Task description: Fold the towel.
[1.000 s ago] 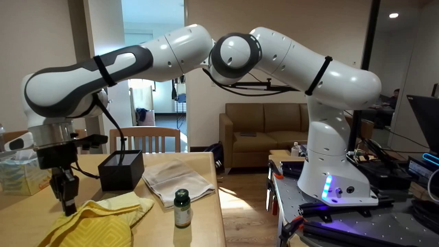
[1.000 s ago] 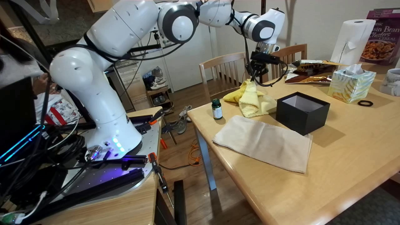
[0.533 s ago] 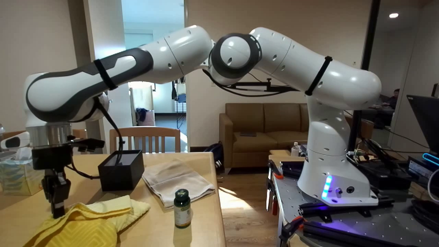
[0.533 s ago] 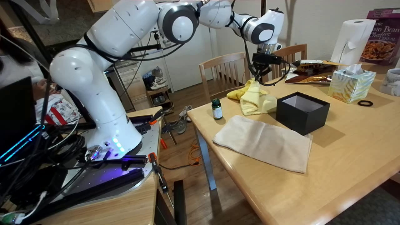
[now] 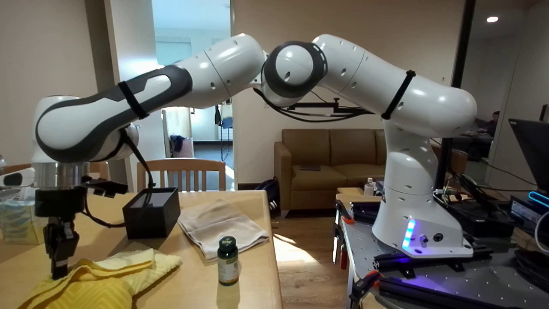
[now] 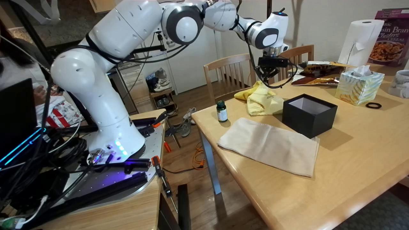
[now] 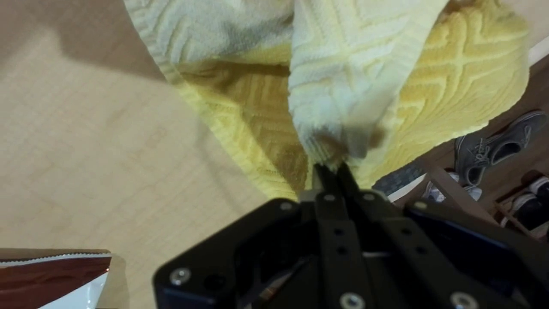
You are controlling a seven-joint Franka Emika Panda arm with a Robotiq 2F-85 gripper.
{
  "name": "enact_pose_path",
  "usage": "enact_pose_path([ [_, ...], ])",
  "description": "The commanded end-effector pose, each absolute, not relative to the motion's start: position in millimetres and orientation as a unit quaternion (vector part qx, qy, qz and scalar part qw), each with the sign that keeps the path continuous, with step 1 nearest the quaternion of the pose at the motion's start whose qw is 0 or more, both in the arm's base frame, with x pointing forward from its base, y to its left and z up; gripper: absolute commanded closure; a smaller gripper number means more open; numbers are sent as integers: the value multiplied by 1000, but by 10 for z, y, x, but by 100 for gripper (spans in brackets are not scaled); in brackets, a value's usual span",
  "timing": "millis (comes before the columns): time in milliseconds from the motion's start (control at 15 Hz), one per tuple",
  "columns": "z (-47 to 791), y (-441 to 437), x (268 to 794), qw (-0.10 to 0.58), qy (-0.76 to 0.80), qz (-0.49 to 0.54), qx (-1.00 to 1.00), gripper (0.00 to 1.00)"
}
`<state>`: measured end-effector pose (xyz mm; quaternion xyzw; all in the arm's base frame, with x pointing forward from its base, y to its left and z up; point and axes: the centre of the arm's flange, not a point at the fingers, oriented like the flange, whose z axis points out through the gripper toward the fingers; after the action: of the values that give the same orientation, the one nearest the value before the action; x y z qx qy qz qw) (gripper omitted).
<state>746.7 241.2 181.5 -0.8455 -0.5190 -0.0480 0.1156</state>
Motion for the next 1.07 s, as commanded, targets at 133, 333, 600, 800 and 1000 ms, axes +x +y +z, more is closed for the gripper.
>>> enact_pose_path([
  [133,1784,2405,7360,144,-517,-73,-841,72],
  [333,1768,2429,7345,158,-510,-81,-841,60],
  [600,1761,2445,7337,172,-501,-91,-843,34],
  [800,1764,2441,7339,175,-481,-113,-851,15],
  [1000,1475,2005,7188,150,-426,-151,-879,1],
])
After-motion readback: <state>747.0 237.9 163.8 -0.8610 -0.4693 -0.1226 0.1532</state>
